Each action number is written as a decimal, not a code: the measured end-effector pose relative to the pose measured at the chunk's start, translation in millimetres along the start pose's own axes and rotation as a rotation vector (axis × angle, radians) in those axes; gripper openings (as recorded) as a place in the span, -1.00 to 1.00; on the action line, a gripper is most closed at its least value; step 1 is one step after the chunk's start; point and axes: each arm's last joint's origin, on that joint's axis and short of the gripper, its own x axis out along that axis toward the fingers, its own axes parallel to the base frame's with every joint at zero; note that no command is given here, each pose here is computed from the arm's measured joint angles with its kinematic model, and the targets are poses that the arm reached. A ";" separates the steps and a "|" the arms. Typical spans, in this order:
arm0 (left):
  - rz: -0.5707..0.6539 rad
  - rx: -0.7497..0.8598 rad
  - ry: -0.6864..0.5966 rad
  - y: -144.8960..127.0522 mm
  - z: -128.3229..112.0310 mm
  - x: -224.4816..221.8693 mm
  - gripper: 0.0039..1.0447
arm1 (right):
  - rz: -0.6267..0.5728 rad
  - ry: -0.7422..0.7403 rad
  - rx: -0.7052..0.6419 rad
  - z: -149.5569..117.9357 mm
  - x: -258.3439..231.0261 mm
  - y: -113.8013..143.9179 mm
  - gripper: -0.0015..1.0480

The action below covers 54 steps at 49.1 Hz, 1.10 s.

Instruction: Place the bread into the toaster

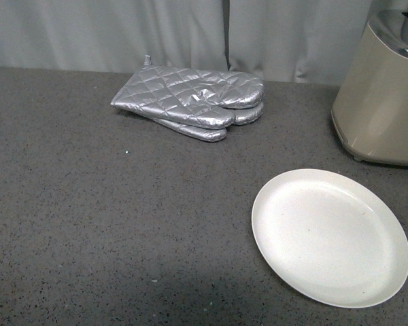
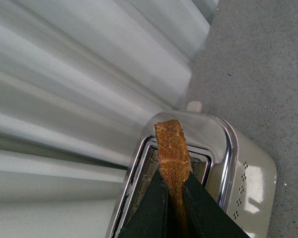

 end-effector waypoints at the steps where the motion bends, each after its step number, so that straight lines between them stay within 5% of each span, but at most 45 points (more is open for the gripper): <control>1: 0.000 0.000 0.000 0.0 0.0 0.0 0.88 | -0.008 0.001 0.001 -2.4 1.7 -0.6 -0.95; 49: 0.000 0.000 0.000 0.0 0.0 0.0 0.88 | -0.159 -0.016 0.061 -21.3 19.2 12.6 -0.95; 54: 0.000 0.000 0.000 0.0 0.0 0.0 0.88 | -0.157 -0.012 0.055 -21.8 19.8 15.1 -0.69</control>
